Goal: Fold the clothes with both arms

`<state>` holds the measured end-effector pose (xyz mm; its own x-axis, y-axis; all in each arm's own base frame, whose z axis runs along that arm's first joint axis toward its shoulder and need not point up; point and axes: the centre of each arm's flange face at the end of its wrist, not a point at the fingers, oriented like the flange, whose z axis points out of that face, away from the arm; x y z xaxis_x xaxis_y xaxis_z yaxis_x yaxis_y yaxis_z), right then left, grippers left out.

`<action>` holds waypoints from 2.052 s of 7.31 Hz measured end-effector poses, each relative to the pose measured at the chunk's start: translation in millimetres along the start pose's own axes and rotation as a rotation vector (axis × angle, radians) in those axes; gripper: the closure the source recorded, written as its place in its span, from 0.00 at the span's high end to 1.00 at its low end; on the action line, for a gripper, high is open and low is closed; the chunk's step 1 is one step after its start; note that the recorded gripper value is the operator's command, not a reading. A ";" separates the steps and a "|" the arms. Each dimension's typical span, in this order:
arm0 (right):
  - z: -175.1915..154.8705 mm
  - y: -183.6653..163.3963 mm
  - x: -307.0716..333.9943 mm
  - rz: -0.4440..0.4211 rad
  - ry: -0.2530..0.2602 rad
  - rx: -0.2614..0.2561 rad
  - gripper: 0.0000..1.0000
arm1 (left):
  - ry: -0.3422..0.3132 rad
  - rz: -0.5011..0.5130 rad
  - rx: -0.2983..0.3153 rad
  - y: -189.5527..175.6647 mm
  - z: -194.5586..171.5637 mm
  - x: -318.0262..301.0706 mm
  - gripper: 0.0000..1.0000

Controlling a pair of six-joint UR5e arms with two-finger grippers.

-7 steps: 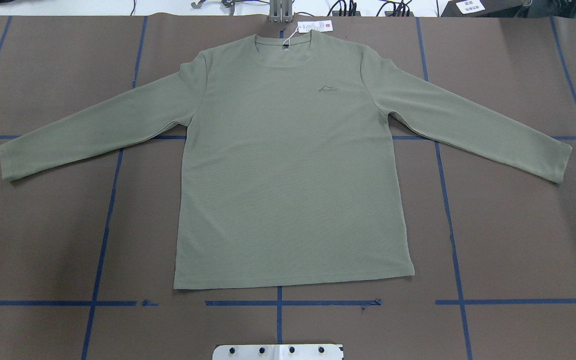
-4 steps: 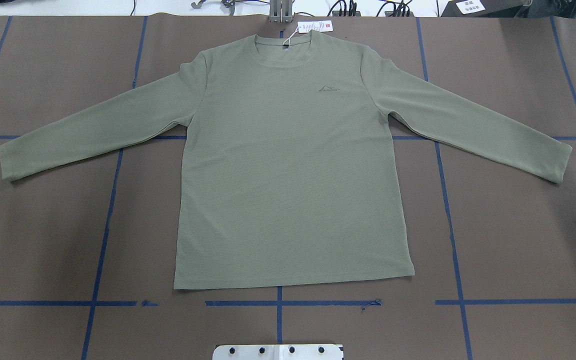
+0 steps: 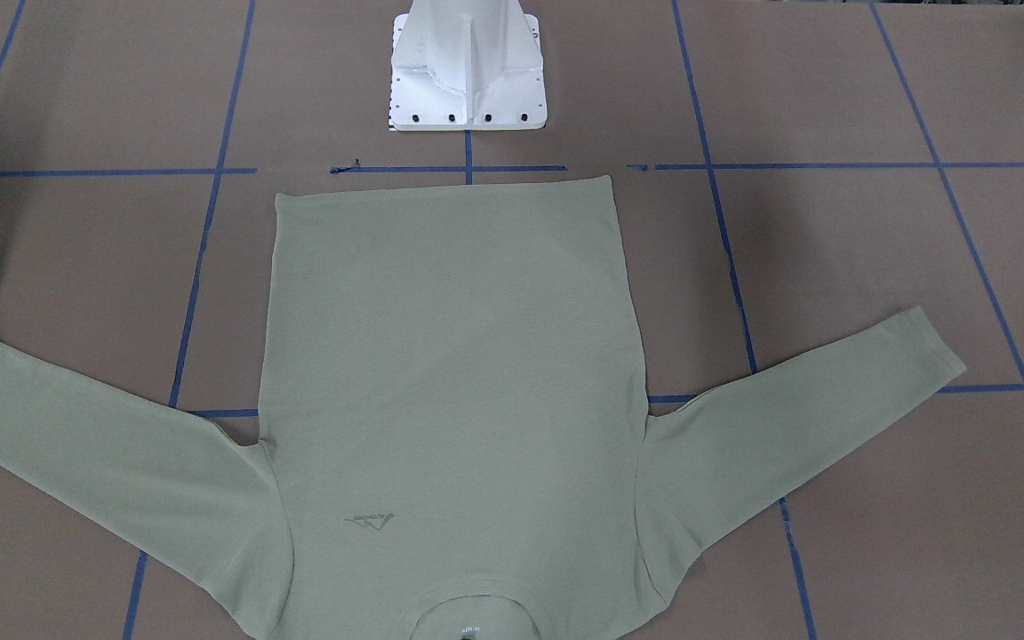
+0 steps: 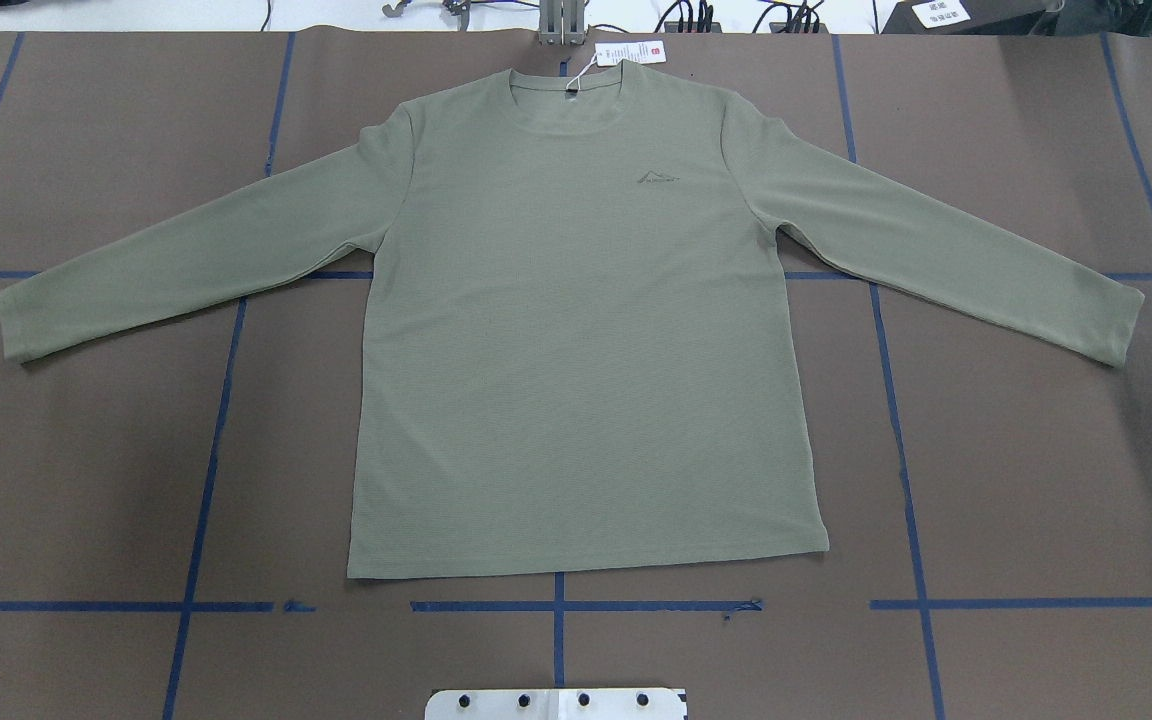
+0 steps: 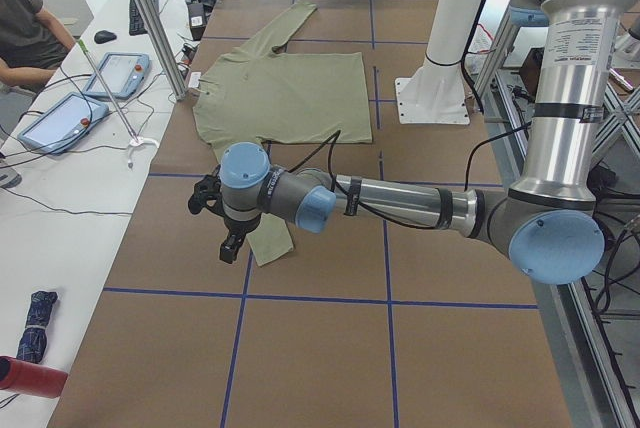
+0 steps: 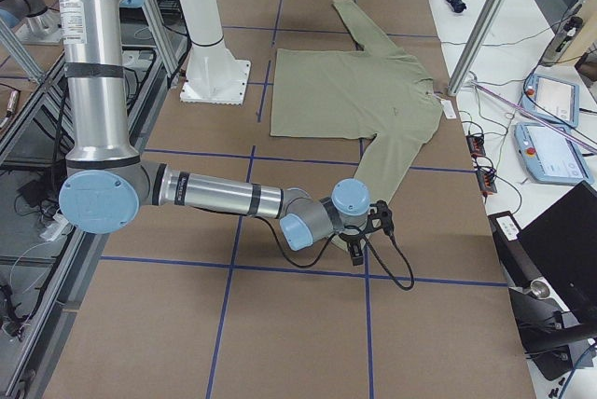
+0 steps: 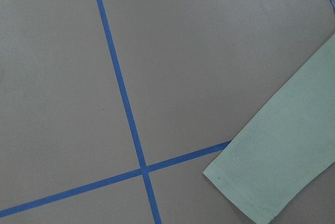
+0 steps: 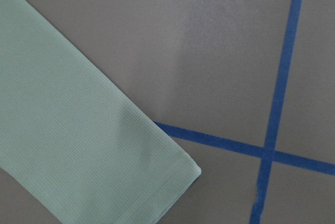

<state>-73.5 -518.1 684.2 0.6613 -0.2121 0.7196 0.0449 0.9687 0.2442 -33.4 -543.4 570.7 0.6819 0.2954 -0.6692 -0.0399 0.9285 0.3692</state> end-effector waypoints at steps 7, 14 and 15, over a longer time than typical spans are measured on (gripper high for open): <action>53.4 -3.0 -34.2 0.001 0.055 -0.058 1.00 | 0.002 0.005 0.001 4.0 1.1 -0.8 1.00; 67.5 -3.6 -33.1 0.000 0.051 -0.091 0.02 | 0.002 0.010 0.005 3.6 -0.6 0.9 1.00; 66.5 -4.7 -35.2 -0.002 0.044 -0.090 0.00 | 0.002 0.010 0.004 3.8 -0.4 0.6 1.00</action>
<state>-146.8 -523.9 700.9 0.6932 -0.2102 0.6894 0.1124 0.9764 0.1847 -33.4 -539.6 571.5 0.6801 0.3055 -0.6665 -0.0440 0.9244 0.3788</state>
